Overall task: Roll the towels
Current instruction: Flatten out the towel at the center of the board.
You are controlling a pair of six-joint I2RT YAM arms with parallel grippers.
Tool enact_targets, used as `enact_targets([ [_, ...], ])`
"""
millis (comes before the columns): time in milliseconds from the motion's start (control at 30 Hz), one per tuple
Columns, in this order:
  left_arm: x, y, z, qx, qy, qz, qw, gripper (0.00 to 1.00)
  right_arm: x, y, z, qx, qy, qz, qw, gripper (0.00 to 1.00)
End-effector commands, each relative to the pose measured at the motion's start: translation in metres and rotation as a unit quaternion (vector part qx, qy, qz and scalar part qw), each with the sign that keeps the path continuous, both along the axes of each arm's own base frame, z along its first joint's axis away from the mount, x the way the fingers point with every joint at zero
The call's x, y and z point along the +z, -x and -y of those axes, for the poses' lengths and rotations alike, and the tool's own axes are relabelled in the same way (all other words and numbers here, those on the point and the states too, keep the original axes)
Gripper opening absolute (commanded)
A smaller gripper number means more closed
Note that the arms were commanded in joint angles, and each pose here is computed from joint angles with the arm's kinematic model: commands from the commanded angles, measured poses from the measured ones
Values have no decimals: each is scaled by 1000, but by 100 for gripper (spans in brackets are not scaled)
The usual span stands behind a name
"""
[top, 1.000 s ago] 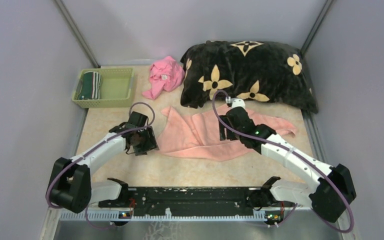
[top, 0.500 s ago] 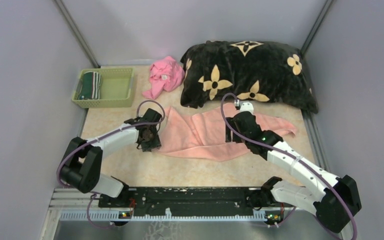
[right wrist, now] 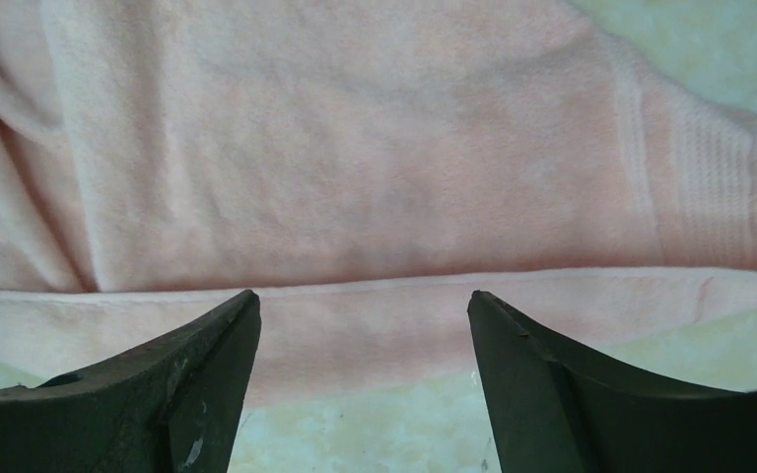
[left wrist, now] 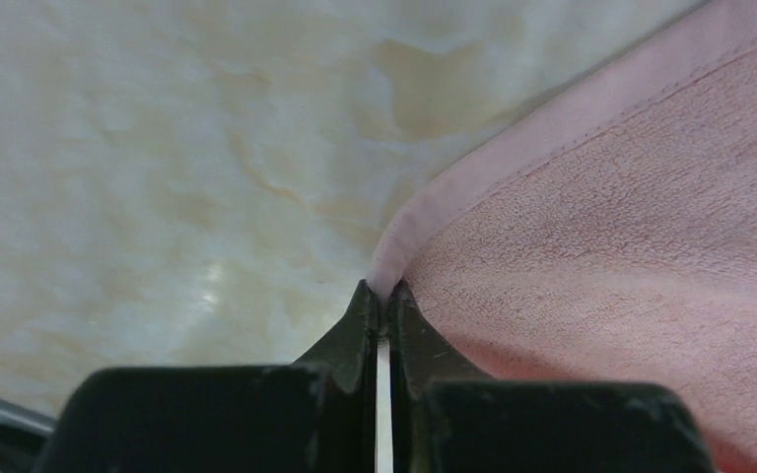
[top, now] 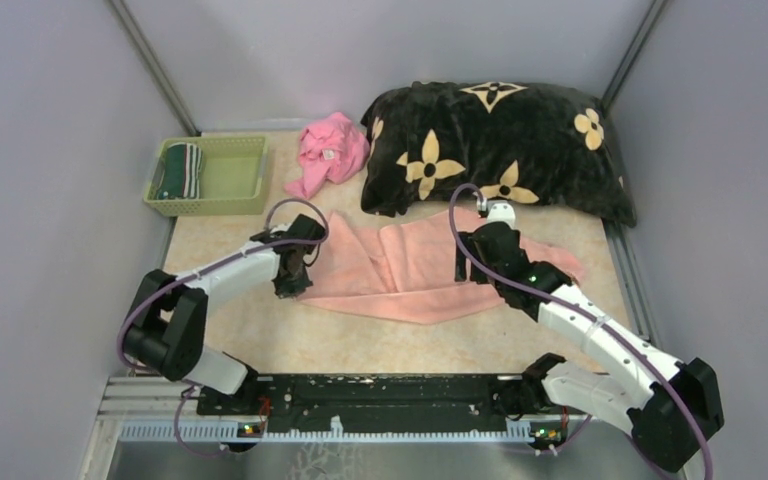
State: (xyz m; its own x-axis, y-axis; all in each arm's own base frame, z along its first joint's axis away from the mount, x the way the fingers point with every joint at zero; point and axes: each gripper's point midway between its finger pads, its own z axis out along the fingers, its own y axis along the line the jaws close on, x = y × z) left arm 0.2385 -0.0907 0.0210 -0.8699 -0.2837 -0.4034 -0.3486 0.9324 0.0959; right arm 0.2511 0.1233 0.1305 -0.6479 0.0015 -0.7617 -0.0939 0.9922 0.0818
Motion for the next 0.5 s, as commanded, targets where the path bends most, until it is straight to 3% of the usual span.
enact_targets([
  [0,41,-11,-53,28,-76,36,996,0,18,-13,16,-48,-2,18,999,78],
  [200,84,-30,-104,63,-39,109,991,0,1,-19,56,-136,-2,-25,990,79],
  [467,109,-41,-115,30,-36,165,985,0,-29,6,105,-261,-43,-111,958,72],
])
